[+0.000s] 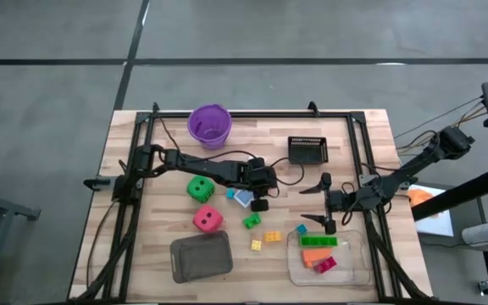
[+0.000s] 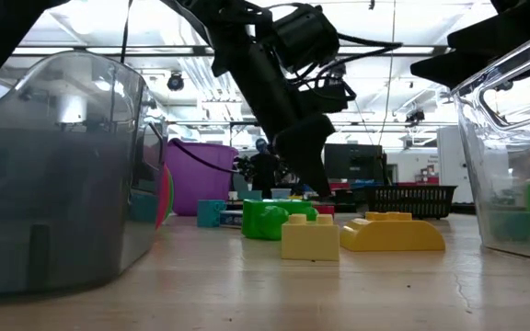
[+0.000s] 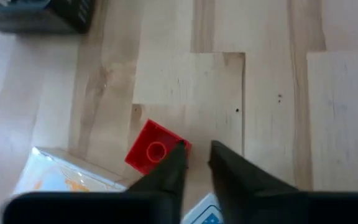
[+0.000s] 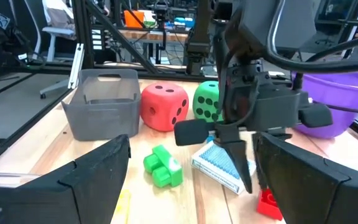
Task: Pick & Place Toys
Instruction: Put the small red game piece into the transparent bin
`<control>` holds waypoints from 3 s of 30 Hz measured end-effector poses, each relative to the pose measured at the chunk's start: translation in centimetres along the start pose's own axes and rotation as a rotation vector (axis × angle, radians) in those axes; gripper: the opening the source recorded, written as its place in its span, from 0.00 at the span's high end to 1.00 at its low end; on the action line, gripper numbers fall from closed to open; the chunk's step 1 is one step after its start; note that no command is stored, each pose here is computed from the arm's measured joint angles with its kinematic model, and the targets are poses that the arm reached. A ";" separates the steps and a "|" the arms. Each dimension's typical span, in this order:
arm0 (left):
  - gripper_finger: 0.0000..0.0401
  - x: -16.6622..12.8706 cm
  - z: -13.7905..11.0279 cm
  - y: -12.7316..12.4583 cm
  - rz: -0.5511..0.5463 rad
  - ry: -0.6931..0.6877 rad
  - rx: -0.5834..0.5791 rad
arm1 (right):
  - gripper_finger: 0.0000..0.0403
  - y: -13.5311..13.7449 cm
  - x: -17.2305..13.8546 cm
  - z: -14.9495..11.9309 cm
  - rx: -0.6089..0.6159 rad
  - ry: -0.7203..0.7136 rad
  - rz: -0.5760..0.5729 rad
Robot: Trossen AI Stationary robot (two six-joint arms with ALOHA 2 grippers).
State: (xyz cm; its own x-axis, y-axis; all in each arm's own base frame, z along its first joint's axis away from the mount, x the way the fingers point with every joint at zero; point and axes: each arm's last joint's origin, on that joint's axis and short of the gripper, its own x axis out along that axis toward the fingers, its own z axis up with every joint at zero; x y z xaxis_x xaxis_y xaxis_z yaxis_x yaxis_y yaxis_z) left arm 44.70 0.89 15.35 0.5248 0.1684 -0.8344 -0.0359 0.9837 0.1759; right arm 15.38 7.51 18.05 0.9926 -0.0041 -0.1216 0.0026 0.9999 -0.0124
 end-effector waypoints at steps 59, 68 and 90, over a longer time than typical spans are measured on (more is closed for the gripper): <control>0.37 -1.3 1.3 -3.5 -0.053 0.026 0.163 | 0.14 0.0 0.0 0.0 0.002 0.000 -0.001; 0.37 -0.2 0.3 -1.2 -0.086 0.066 0.086 | 0.14 0.0 0.0 0.0 0.003 0.000 -0.001; 0.37 2.5 -0.7 -1.2 -0.128 0.089 0.075 | 0.14 0.0 0.0 0.1 0.004 -0.001 -0.001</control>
State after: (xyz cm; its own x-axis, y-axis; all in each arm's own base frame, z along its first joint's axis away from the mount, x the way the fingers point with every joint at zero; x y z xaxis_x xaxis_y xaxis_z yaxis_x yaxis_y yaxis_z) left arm 45.40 0.18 12.70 0.4439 0.0504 -0.8947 0.0919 0.9906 0.1015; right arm 15.43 7.52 18.15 0.9927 -0.0051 -0.1205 0.0041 1.0000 -0.0088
